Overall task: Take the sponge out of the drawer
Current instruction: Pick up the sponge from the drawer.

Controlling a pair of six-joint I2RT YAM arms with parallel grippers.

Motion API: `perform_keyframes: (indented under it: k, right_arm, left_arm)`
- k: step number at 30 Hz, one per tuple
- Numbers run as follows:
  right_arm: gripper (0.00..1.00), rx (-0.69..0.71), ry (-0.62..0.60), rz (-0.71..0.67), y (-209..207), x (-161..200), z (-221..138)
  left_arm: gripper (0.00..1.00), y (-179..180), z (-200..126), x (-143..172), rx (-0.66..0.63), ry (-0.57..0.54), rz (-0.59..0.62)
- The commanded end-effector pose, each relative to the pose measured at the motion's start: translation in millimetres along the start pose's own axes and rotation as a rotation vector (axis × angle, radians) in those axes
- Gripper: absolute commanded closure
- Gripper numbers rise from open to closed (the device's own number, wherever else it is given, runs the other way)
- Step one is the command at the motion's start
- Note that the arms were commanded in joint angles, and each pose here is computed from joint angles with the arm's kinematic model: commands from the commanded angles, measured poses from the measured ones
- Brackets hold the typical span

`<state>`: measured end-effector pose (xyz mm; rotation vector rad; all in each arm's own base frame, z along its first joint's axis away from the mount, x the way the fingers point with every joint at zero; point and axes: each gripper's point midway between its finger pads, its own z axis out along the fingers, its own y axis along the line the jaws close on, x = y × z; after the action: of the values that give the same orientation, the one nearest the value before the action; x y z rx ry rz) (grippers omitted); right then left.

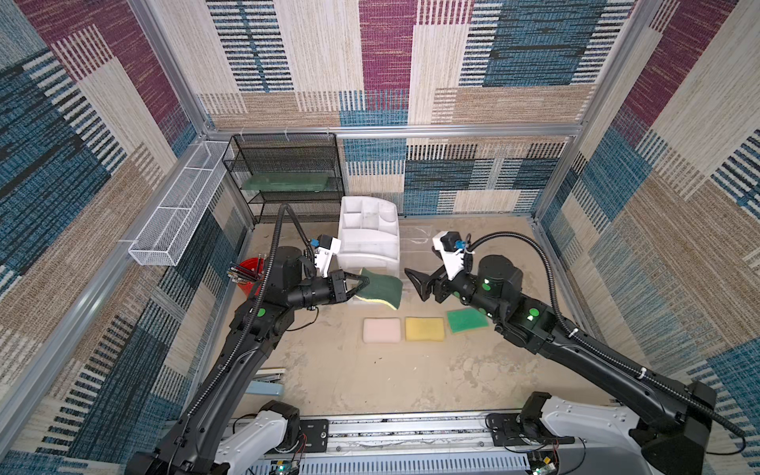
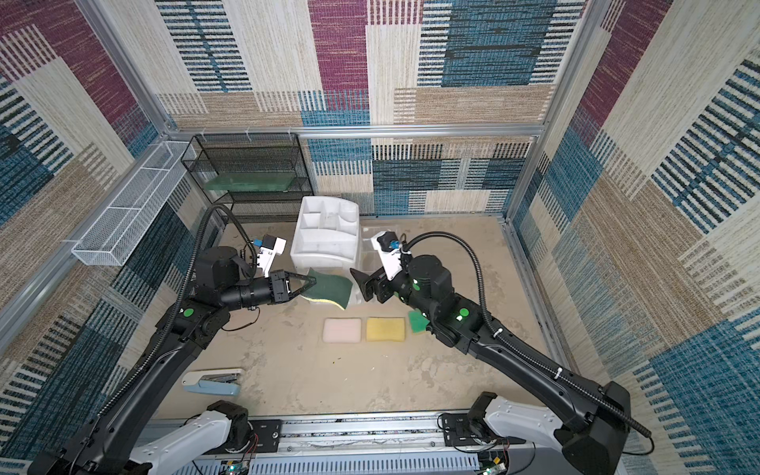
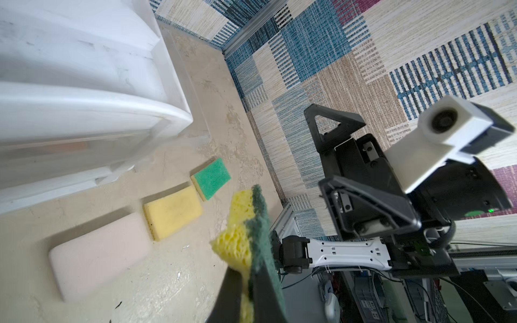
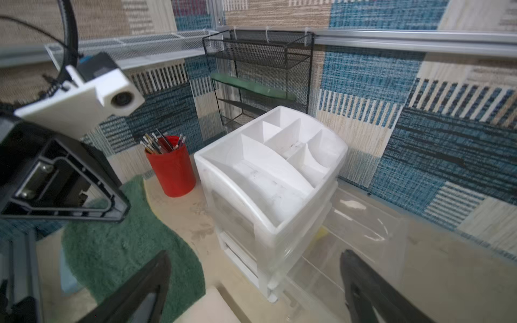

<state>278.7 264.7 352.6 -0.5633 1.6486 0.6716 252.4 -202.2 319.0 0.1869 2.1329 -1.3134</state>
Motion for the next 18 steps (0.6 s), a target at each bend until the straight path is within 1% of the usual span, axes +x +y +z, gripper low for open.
perform_keyframes:
  k: [1,6,10,12,14,18]
  right_arm:
    - [0.04,-0.176,-0.093,0.201,13.7,-20.5,-12.3]
    - [0.05,-0.299,-0.058,0.302,22.3,-5.0,-12.0]
    - [0.05,-0.486,-0.028,0.377,47.1,11.4,-11.7]
    - [0.05,-0.551,-0.004,0.413,54.9,17.9,-9.3]
    - [0.04,-0.574,0.020,0.438,57.6,24.7,-4.9]
    - [0.03,-0.629,0.018,0.442,68.1,27.3,-5.2]
  left_arm:
    - [1.00,3.9,-4.8,-2.2,-0.024,-0.024,0.024]
    - [1.00,-4.0,-14.7,-7.3,-0.003,-0.077,0.060]
    - [1.00,-14.0,-24.0,-10.1,0.022,-0.125,0.102]
    - [1.00,-19.9,-27.0,-10.6,0.045,-0.139,0.120]
    - [1.00,-25.6,-28.2,-9.3,0.074,-0.136,0.130]
    - [1.00,-28.9,-27.5,-8.3,0.098,-0.130,0.133]
